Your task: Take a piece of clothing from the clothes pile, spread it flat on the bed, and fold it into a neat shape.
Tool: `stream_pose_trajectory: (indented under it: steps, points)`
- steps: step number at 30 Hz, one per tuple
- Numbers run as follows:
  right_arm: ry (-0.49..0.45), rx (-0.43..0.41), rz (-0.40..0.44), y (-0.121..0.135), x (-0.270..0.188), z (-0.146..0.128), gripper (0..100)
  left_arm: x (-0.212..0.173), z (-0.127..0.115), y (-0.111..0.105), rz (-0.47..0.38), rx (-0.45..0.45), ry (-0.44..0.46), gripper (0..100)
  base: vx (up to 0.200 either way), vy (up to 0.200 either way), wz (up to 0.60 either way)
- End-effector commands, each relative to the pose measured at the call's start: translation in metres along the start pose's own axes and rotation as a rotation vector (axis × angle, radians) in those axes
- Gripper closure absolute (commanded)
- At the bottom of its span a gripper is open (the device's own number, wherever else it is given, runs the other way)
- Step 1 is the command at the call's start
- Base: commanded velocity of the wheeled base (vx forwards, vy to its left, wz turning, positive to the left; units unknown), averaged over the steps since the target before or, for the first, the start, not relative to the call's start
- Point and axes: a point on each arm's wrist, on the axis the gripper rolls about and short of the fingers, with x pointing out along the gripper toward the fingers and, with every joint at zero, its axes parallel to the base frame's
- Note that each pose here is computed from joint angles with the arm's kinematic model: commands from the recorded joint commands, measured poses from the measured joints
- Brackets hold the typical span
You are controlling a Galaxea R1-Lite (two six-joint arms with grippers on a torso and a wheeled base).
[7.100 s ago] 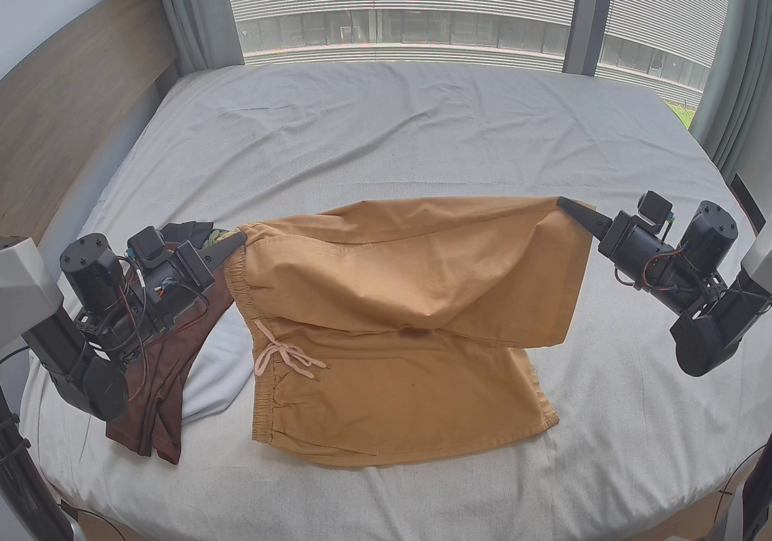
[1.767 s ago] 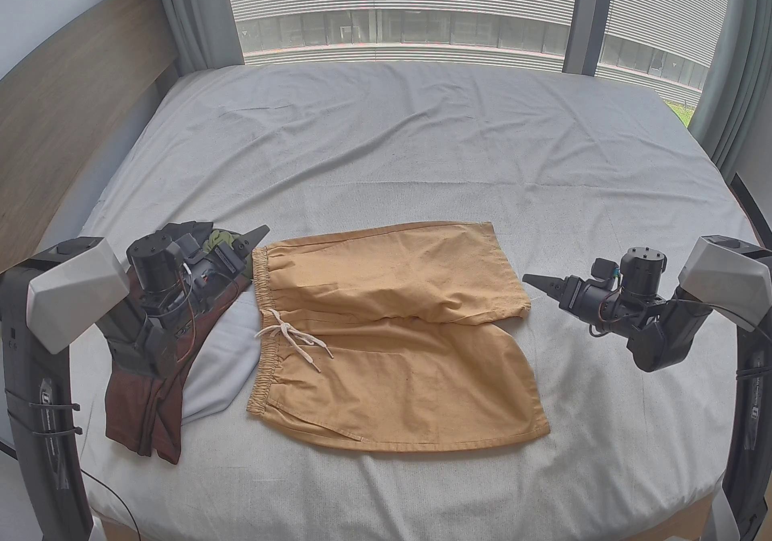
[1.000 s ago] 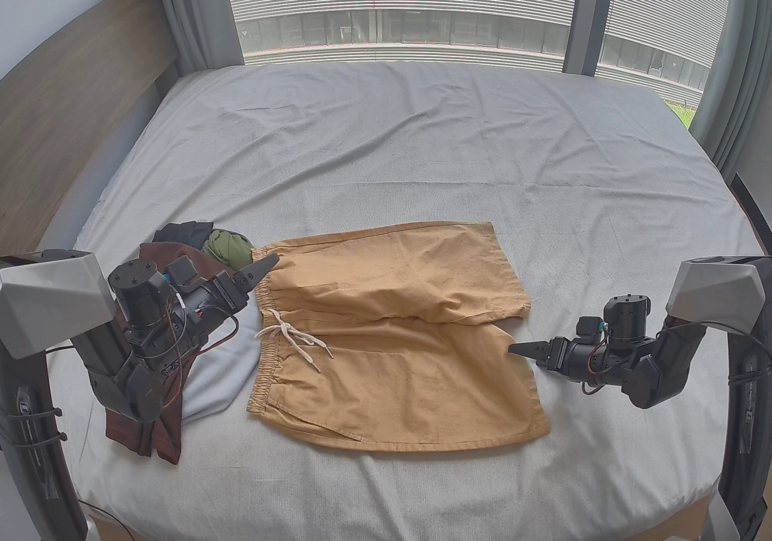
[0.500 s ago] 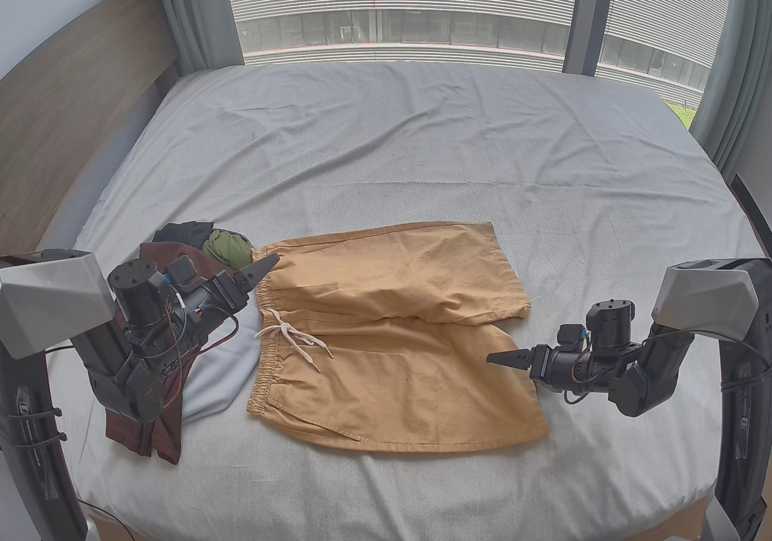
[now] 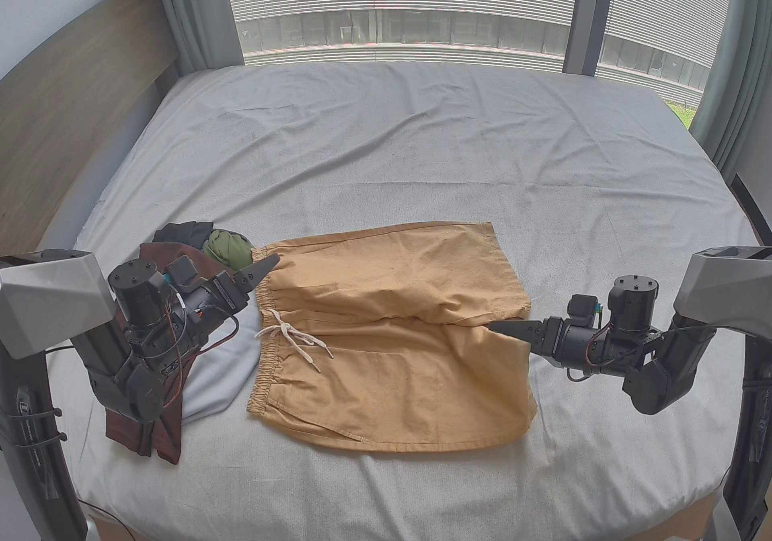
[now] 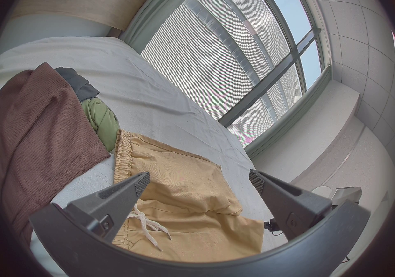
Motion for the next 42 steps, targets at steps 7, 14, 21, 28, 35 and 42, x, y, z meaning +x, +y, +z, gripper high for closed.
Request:
stream_pose_trajectory:
  steps: [7,14,21,28,35,42]
  points:
    - [-0.101,-0.013,0.010,0.003,-0.017,0.024,0,0.001,-0.002,0.000,0.000,-0.001,0.007,0,0.000,0.000,0.00]
    - [-0.126,0.037,-0.059,-0.032,-0.023,0.029,0,0.001,-0.003,0.000,0.001,-0.002,0.010,0,0.000,0.000,0.00]
    - [-0.106,0.088,-0.103,-0.062,-0.017,0.019,0,0.001,-0.004,0.000,-0.001,-0.001,0.013,0,0.000,0.000,0.00]
    - [-0.077,0.137,-0.139,-0.075,-0.014,0.018,0,0.001,-0.005,0.000,-0.001,0.000,0.015,0,0.000,0.000,0.00]
    - [-0.070,0.143,-0.131,-0.073,-0.004,0.021,0,0.001,-0.005,0.000,0.000,-0.001,0.016,0,0.000,0.000,0.00]
    - [-0.077,0.202,-0.103,-0.071,0.010,0.028,0,0.001,-0.007,0.001,0.002,-0.003,0.022,0,0.000,0.000,0.00]
